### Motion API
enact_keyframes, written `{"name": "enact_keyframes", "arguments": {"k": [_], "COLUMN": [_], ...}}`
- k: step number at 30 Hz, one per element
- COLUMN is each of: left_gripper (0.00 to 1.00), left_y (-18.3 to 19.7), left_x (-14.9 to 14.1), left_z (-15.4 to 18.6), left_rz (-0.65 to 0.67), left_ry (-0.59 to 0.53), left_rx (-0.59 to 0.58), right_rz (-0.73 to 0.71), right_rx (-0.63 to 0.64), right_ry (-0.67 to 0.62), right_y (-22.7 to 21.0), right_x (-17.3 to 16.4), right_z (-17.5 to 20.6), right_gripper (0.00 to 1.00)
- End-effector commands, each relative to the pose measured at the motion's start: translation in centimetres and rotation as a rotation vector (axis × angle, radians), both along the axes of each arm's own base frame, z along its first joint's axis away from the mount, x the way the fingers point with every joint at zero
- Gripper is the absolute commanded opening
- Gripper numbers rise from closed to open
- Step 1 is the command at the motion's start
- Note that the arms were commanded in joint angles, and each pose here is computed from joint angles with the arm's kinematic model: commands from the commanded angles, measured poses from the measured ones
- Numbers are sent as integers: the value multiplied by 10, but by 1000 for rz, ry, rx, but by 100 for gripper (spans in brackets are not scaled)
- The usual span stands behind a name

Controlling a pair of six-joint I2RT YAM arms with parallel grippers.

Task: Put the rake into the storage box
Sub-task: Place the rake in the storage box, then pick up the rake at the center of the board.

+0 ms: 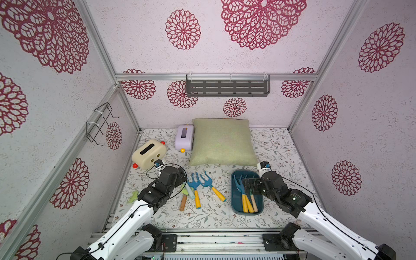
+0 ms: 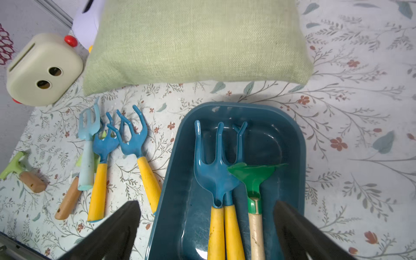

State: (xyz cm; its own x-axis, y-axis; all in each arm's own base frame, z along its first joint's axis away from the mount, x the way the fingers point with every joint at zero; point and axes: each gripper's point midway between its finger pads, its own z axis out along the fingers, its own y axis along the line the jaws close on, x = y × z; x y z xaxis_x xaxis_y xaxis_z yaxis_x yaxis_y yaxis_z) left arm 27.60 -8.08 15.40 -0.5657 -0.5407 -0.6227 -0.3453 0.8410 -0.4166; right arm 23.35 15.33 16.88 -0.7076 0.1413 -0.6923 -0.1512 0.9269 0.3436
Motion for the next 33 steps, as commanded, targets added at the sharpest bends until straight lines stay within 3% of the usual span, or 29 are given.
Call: {"name": "enact_keyframes", "arguments": {"k": [1, 6, 15, 18, 33], "left_gripper": [93, 81, 66, 57, 53], "left_y": [-7, -23, -37, -40, -45], "left_x": [-23, -26, -12, -5, 12], "left_z": [-26, -40, -69, -74, -112], "left_rz": [22, 28, 9, 2, -28], "left_ry": [181, 271, 391, 409, 536], "left_rx": [-89, -159, -105, -81, 51], "right_rz": [-20, -25, -81, -89, -95], "right_rx": [10, 9, -40, -29, -10], "right_ry": [-70, -93, -90, -102, -123], "right_y": [-5, -10, -25, -26, -28], "right_x": [6, 6, 7, 7, 6], "right_z": [12, 4, -11, -10, -8], "right_gripper": [99, 99, 99, 99, 99]}}
